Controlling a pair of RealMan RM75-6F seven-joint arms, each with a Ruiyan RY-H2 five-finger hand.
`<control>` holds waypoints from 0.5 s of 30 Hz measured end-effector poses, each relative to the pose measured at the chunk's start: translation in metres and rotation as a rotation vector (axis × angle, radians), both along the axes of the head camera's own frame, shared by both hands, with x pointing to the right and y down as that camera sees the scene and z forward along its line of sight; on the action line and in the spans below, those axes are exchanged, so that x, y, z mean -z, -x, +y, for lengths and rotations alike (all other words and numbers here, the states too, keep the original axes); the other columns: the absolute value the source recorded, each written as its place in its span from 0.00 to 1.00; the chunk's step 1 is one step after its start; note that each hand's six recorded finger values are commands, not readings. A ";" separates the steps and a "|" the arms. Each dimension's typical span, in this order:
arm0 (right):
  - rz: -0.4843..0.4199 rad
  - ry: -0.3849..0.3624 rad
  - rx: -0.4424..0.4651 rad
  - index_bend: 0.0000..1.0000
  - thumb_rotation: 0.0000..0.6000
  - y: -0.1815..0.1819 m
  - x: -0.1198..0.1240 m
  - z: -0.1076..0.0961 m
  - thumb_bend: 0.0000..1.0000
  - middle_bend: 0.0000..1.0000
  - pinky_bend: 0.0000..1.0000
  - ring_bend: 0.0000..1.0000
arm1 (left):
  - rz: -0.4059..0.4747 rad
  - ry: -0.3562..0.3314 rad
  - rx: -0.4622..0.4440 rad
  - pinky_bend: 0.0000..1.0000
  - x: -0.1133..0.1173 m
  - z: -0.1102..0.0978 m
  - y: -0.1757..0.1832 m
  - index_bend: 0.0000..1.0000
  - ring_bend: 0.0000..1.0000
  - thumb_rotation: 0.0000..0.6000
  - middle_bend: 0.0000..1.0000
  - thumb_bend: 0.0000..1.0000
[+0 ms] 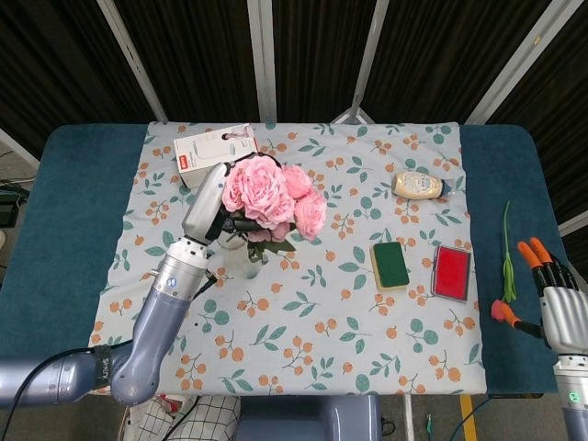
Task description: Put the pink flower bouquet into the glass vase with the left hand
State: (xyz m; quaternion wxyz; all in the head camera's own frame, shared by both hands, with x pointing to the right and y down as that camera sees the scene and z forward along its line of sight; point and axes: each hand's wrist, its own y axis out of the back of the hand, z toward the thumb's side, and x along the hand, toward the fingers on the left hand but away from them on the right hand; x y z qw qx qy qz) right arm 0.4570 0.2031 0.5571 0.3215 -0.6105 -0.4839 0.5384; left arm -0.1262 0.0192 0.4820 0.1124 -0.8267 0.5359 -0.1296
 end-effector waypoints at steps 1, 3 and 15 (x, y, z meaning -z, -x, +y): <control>0.002 0.001 0.000 0.11 1.00 -0.001 0.000 0.000 0.30 0.04 0.14 0.07 | 0.009 0.006 0.002 0.51 -0.001 0.000 -0.001 0.42 0.39 1.00 0.46 0.38; 0.000 0.005 -0.005 0.11 1.00 -0.001 -0.001 0.000 0.30 0.04 0.14 0.07 | 0.018 0.013 0.006 0.50 -0.004 -0.001 -0.003 0.40 0.37 1.00 0.44 0.38; 0.002 0.002 -0.008 0.11 1.00 -0.002 -0.002 -0.001 0.30 0.04 0.14 0.07 | -0.004 0.069 0.021 0.47 -0.031 -0.003 -0.002 0.36 0.31 1.00 0.37 0.38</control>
